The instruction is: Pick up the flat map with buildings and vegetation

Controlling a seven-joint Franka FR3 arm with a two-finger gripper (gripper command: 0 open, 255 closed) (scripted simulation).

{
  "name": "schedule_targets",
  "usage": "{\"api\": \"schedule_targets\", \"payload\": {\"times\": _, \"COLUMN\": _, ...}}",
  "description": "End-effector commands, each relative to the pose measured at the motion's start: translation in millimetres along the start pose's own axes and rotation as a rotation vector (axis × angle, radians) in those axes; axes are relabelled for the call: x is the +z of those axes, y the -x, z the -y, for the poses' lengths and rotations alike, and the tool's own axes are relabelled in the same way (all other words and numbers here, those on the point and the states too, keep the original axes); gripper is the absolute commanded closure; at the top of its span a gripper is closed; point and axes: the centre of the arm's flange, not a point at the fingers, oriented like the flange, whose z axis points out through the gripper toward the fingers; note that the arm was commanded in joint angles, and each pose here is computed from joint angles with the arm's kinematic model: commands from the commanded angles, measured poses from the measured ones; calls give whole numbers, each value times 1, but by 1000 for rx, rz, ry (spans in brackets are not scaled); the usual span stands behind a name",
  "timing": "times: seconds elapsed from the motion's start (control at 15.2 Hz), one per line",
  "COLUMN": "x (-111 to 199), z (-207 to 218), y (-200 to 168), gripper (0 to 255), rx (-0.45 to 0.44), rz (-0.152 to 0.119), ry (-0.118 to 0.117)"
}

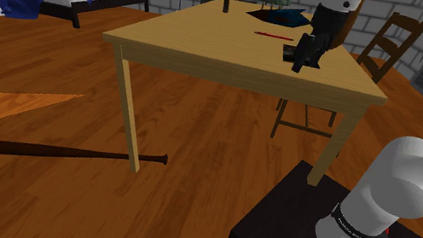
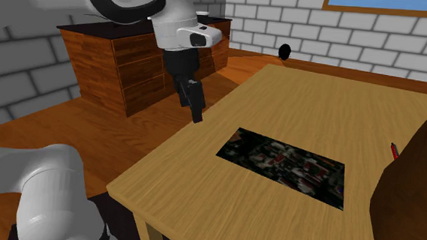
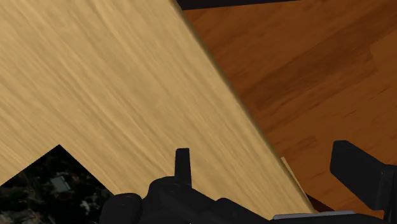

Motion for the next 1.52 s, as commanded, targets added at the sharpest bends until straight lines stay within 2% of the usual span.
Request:
{"api": "schedule_targets", "payload": {"times": 0.0, "x": 0, "z": 0, "y": 0, "gripper": 0, "rx": 0, "rz": 0, "ry": 0}}
{"api": "schedule_targets", "payload": {"times": 0.66, "x": -4, "z": -96, "y": -103, "gripper": 0, "rx": 506, "rz": 77, "ry": -2}}
{"api": "schedule_targets", "payload": {"times": 1.25, "x": -2, "z": -215, "y": -146, "gripper": 0, "rx": 961, "rz": 147, "ry": -3}}
{"api": "schedule_targets", "payload": {"times": 1.45, "x": 9, "z": -221, "y": -146, "gripper": 0, "rx": 984, "rz": 150, "ry": -3}}
